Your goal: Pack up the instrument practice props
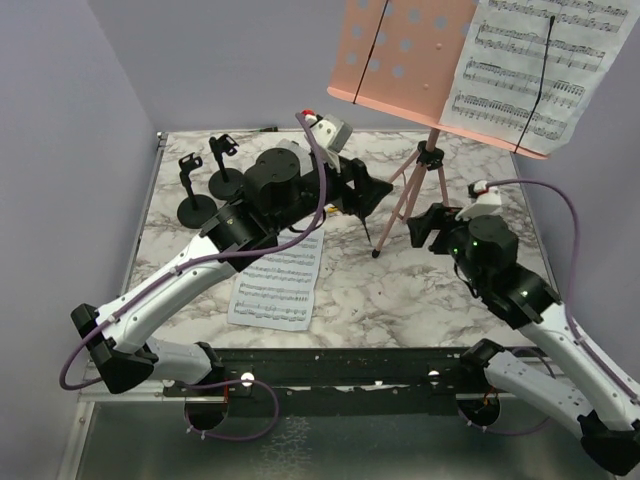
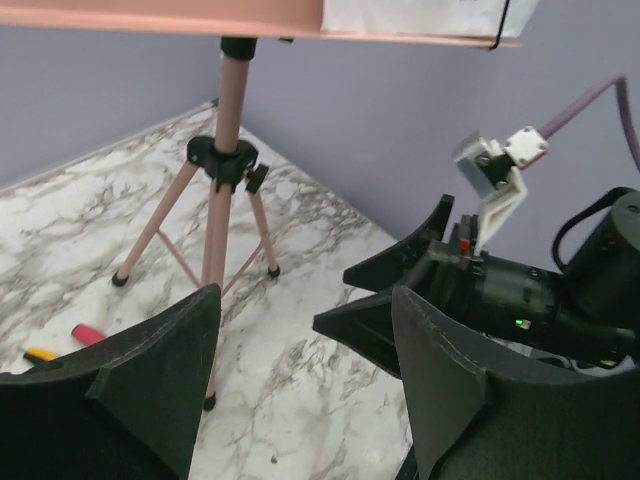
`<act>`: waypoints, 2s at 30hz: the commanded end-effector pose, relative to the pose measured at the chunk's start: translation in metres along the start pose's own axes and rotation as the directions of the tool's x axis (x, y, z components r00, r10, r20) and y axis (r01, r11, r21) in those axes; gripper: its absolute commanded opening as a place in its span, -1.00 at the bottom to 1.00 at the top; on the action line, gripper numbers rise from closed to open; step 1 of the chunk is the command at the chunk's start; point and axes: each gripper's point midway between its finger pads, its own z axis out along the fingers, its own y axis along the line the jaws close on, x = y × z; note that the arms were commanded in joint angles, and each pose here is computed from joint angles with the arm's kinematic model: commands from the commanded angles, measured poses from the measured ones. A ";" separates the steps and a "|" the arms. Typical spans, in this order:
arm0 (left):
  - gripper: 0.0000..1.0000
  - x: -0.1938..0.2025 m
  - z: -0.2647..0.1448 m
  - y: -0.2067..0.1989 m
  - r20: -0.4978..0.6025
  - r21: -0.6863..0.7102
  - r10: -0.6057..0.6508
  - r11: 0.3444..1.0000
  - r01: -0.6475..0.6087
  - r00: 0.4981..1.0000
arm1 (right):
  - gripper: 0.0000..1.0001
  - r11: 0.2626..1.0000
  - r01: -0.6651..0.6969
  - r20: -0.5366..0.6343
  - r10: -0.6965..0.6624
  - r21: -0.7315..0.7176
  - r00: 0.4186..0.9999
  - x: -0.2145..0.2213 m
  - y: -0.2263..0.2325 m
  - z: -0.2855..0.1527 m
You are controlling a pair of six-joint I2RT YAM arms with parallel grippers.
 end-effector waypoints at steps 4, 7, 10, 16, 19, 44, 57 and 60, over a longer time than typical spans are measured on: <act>0.41 -0.035 0.026 -0.014 0.081 -0.019 -0.021 1.000 0.023 0.996 | 0.61 0.990 0.134 0.014 -0.135 0.046 0.991 -0.064 -0.017 -0.078; 0.41 -0.048 0.039 -0.020 0.103 -0.008 -0.028 1.000 0.029 0.994 | 0.59 0.989 0.138 0.047 -0.140 0.048 0.989 -0.095 -0.014 -0.099; 0.41 -0.061 0.052 -0.023 0.128 -0.008 -0.033 0.999 0.034 0.991 | 0.58 0.989 0.146 0.099 -0.149 0.036 0.984 -0.128 -0.009 -0.119; 0.44 -0.091 0.073 -0.026 0.197 -0.019 -0.010 1.000 0.014 0.980 | 0.52 0.982 0.156 0.112 -0.167 0.103 0.980 -0.171 -0.005 -0.128; 0.46 -0.102 0.082 -0.023 0.226 -0.041 0.007 0.999 0.002 0.974 | 0.48 0.976 0.157 0.101 -0.173 0.149 0.980 -0.183 -0.004 -0.122; 0.40 -0.106 0.147 -0.035 0.284 0.041 -0.066 0.998 0.056 0.956 | 0.52 0.881 0.199 0.366 -0.371 0.430 0.854 -0.305 -0.002 -0.108; 0.21 -0.097 0.158 -0.034 0.277 0.053 -0.088 0.996 0.076 0.957 | 0.08 0.837 0.240 0.357 -0.445 0.492 0.821 -0.311 0.001 -0.088; 0.09 -0.097 0.159 -0.036 0.275 0.066 -0.098 0.994 0.083 0.957 | -0.07 0.833 0.256 0.349 -0.457 0.490 0.818 -0.309 0.002 -0.085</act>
